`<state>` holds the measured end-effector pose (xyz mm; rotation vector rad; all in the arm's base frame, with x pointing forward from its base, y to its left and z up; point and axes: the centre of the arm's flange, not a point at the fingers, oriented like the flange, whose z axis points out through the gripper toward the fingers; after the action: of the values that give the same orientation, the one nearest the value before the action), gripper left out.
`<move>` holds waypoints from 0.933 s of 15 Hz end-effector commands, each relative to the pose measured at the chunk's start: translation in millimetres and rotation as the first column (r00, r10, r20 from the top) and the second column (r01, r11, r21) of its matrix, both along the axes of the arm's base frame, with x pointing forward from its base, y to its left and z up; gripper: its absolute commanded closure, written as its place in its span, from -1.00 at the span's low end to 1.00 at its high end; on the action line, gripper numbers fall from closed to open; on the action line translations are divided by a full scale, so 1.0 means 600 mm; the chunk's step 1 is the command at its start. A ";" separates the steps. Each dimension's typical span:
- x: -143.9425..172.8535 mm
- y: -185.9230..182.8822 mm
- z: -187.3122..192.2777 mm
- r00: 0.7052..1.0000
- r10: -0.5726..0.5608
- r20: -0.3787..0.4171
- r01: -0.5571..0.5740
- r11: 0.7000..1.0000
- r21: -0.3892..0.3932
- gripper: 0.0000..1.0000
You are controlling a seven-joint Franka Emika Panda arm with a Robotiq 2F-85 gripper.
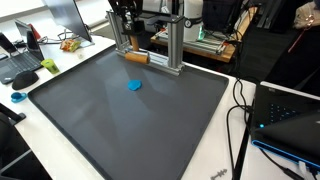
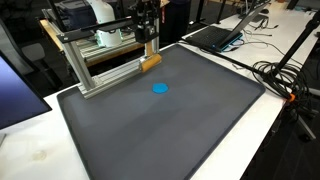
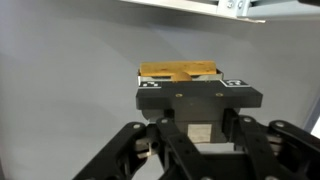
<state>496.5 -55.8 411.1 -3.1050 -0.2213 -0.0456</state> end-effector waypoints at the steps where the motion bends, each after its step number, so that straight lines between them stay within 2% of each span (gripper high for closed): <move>1: -0.062 0.006 -0.007 0.996 -0.079 0.043 0.078 0.997 0.019 0.56; 5: -0.094 0.011 -0.011 0.993 -0.109 0.050 0.109 0.994 0.007 0.56; 11: -0.111 0.037 0.057 0.994 -0.091 0.063 0.092 0.995 -0.022 0.56; 14: -0.123 0.050 0.074 0.994 -0.102 0.030 0.103 0.994 -0.022 0.56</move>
<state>437.2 -35.3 436.1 -3.1215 -0.0873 -0.1209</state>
